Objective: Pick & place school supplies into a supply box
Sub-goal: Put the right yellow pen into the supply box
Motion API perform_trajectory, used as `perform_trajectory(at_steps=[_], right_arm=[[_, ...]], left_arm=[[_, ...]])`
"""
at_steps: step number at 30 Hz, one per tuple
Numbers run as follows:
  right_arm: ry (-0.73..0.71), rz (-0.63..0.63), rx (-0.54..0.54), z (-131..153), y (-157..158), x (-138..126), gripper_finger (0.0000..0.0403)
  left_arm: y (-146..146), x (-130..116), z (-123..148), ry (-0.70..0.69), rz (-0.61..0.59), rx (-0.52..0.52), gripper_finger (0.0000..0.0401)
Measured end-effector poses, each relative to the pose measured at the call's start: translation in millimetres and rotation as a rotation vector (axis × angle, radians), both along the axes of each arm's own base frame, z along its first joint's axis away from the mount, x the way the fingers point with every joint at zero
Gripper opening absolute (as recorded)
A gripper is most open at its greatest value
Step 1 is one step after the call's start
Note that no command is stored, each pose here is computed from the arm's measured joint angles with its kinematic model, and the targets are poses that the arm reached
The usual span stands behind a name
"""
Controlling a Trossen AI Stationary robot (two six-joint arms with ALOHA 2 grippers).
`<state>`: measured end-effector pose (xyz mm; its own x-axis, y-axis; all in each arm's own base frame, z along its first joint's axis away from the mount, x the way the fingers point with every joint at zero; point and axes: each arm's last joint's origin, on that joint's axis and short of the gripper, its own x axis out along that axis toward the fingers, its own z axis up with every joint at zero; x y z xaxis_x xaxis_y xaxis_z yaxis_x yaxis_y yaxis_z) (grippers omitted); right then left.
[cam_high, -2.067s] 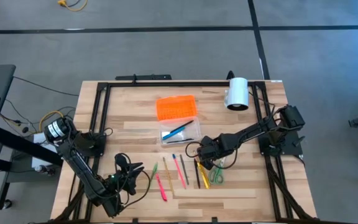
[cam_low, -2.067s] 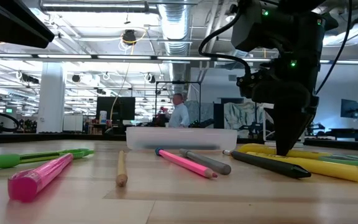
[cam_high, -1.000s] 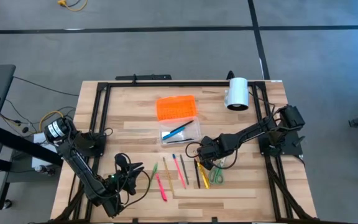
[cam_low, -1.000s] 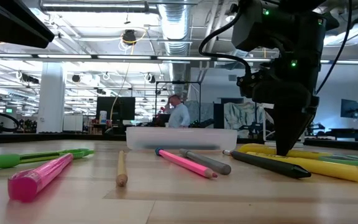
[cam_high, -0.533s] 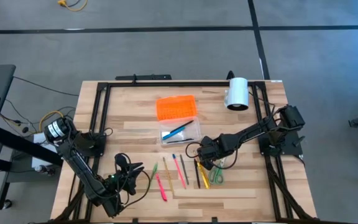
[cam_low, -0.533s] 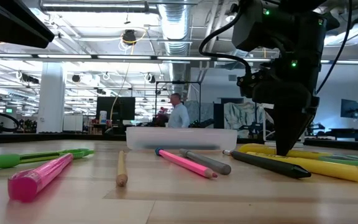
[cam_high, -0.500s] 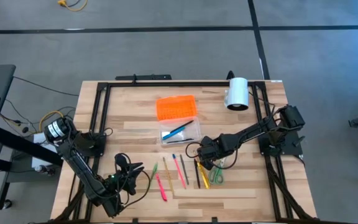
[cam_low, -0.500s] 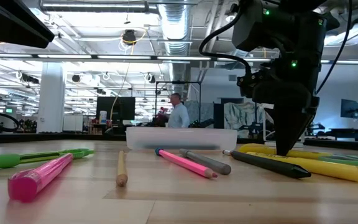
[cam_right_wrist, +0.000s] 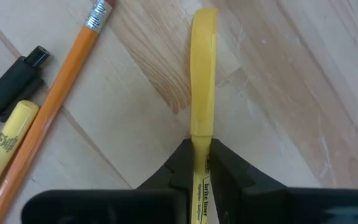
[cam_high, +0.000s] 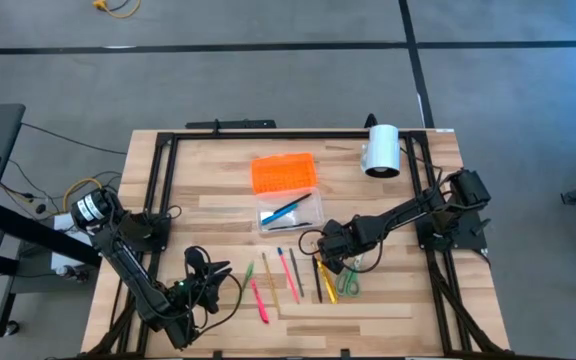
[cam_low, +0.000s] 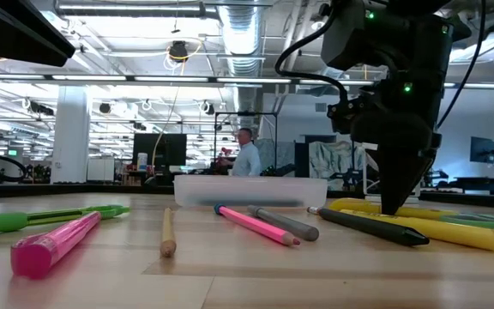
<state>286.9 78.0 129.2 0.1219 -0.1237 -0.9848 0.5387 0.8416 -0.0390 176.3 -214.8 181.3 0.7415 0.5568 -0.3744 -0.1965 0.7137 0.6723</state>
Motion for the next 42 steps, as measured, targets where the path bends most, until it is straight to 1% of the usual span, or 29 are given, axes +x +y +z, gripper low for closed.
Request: perform_trajectory(at_steps=[4, 8, 13, 18, 25, 32, 37, 42], right_arm=[[0.012, 0.010, -0.005, 3.7, 0.8, 2.1, 0.0024], [0.054, 0.019, -0.005, 7.7, 1.1, 1.3, 0.0024], [0.057, 0.030, -0.016, 10.7, 1.4, 2.6, 0.0020], [0.054, 0.035, -0.023, 11.1, 1.5, 2.7, 0.0023], [0.050, 0.064, -0.027, 11.6, 8.4, 1.2, 0.0018], [0.046, 0.086, -0.027, 12.8, 13.5, 0.2, 0.0023], [0.011, 0.125, -0.022, 22.1, 17.3, 8.1, 0.0018], [-0.045, 0.179, -0.015, 37.4, 21.4, 20.3, 0.0021]], left_arm=[[0.0, 0.0, 0.0, 0.000, 0.000, 0.000, 0.0087], [0.0, 0.0, -0.1, 0.000, 0.000, 0.000, 0.0087], [0.0, -0.1, -0.2, 0.006, 0.001, -0.004, 0.0087], [0.0, -0.1, -0.3, 0.008, 0.001, -0.005, 0.0087], [0.0, -0.1, -0.3, 0.008, 0.001, -0.005, 0.0087], [0.0, -0.1, -0.3, 0.008, 0.001, -0.005, 0.0087], [0.0, -0.1, -0.3, 0.007, 0.001, -0.005, 0.0087], [0.0, -0.1, -0.3, 0.007, 0.001, -0.005, 0.0087]])
